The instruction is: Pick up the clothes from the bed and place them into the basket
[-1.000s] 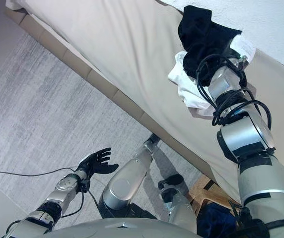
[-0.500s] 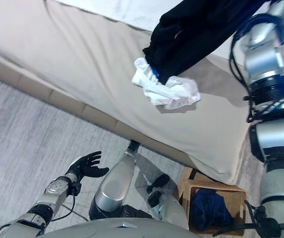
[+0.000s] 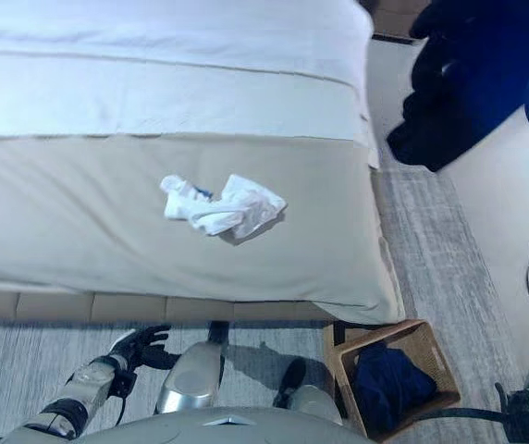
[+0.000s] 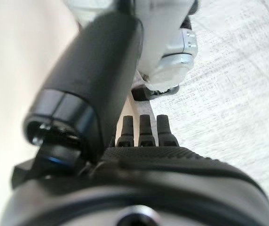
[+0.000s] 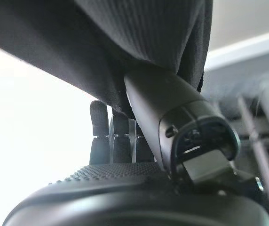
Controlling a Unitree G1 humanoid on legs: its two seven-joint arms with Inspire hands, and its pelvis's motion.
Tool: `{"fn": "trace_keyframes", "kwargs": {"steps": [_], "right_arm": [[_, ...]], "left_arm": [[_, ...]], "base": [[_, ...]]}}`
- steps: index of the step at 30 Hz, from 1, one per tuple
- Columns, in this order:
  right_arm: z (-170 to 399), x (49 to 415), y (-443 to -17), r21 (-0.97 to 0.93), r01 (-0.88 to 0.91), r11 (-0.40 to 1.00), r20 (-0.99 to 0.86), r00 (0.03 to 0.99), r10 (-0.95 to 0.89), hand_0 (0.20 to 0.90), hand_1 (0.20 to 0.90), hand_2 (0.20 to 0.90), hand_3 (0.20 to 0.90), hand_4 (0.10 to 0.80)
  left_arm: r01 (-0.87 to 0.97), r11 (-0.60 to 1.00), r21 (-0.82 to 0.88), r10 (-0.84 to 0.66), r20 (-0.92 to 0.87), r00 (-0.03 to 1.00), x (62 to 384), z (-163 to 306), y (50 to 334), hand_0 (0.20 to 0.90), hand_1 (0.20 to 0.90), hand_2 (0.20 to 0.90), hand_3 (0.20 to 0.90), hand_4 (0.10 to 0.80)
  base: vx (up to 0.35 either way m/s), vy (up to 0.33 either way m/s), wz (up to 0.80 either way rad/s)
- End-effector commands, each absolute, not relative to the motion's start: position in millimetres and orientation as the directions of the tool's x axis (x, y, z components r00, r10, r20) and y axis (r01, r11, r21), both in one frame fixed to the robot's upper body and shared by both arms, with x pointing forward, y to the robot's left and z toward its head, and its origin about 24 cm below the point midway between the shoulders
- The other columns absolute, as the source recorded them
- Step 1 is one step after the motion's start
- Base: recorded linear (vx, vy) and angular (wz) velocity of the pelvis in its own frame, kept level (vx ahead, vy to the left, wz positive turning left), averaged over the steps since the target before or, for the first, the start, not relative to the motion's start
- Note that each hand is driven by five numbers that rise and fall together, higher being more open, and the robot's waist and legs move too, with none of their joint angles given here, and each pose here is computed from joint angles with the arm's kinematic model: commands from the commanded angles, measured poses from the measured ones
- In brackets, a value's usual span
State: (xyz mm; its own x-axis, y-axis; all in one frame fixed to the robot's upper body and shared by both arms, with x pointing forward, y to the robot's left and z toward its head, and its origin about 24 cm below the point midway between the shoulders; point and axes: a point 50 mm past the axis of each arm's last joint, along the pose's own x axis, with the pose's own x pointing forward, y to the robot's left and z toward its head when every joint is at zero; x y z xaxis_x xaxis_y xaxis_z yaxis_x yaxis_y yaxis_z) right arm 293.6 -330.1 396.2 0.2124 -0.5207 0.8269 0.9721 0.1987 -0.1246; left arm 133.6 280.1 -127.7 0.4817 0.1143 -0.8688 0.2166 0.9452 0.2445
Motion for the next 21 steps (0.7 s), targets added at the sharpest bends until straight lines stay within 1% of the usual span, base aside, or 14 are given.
{"fn": "trace_keyframes", "kwargs": {"steps": [1,2,3,8,9,10,11,14,16,21], "right_arm": [[434.6,246.9,-335.6,-0.010,0.991,0.130,0.926,0.058,-0.373,0.300,0.300,0.300,0.200,0.100],[431.4,247.6,-337.7,-0.040,0.988,0.147,0.922,0.094,-0.376,0.300,0.300,0.300,0.200,0.100],[423.0,252.8,-339.9,-0.103,0.974,0.201,0.905,0.175,-0.388,0.300,0.300,0.300,0.200,0.100],[374.5,268.3,-352.2,-0.331,0.884,0.329,0.801,0.448,-0.398,0.300,0.300,0.300,0.200,0.100],[367.1,268.8,-355.1,-0.355,0.872,0.338,0.781,0.475,-0.405,0.300,0.300,0.300,0.200,0.100],[351.2,273.4,-359.1,-0.414,0.836,0.359,0.733,0.540,-0.414,0.300,0.300,0.300,0.200,0.100],[337.3,275.8,-362.0,-0.443,0.810,0.384,0.699,0.580,-0.418,0.300,0.300,0.300,0.200,0.100],[304.9,279.9,-369.8,-0.534,0.746,0.398,0.598,0.666,-0.446,0.300,0.300,0.300,0.200,0.100],[280.3,283.4,-372.2,-0.585,0.706,0.400,0.527,0.705,-0.474,0.300,0.300,0.300,0.200,0.100],[228.3,284.1,-372.9,-0.652,0.624,0.431,0.389,0.763,-0.516,0.300,0.300,0.300,0.200,0.100]], "left_arm": [[0.344,0.921,0.185,0.041,-0.921,0.388,110.4,-140.7,267.2,0.900,0.900,0.900,0.900,0.800],[0.351,0.918,0.183,0.034,-0.920,0.392,112.4,-140.4,266.0,0.900,0.900,0.900,0.900,0.800],[0.358,0.917,0.179,0.022,-0.915,0.403,117.1,-139.9,262.8,0.900,0.900,0.900,0.900,0.800],[0.361,0.915,0.183,0.002,-0.894,0.448,136.1,-135.6,255.0,0.900,0.900,0.900,0.900,0.800],[0.366,0.912,0.185,0.000,-0.892,0.452,137.6,-135.1,254.7,0.900,0.900,0.900,0.900,0.800],[0.373,0.909,0.187,-0.006,-0.889,0.459,141.3,-134.4,252.3,0.900,0.900,0.900,0.900,0.800],[0.384,0.904,0.188,-0.010,-0.888,0.460,142.9,-134.2,251.2,0.900,0.900,0.900,0.900,0.800],[0.404,0.893,0.197,-0.016,-0.884,0.467,145.1,-133.0,251.5,0.900,0.900,0.900,0.900,0.800],[0.400,0.896,0.192,-0.024,-0.879,0.475,147.0,-132.5,249.9,0.900,0.900,0.900,0.900,0.800],[0.416,0.892,0.176,-0.059,-0.867,0.494,148.2,-133.1,242.3,0.900,0.900,0.900,0.900,0.800]], "base": [[-0.045,-0.068,-0.57],[-0.050,-0.095,-0.59],[-0.043,-0.105,-0.56],[-0.020,-0.103,-0.57],[-0.001,-0.131,-0.44],[0.005,-0.147,-0.38],[0.020,-0.162,-0.35],[0.024,-0.136,-0.28],[-0.006,-0.138,-0.35],[-0.024,-0.136,-0.24]]}}
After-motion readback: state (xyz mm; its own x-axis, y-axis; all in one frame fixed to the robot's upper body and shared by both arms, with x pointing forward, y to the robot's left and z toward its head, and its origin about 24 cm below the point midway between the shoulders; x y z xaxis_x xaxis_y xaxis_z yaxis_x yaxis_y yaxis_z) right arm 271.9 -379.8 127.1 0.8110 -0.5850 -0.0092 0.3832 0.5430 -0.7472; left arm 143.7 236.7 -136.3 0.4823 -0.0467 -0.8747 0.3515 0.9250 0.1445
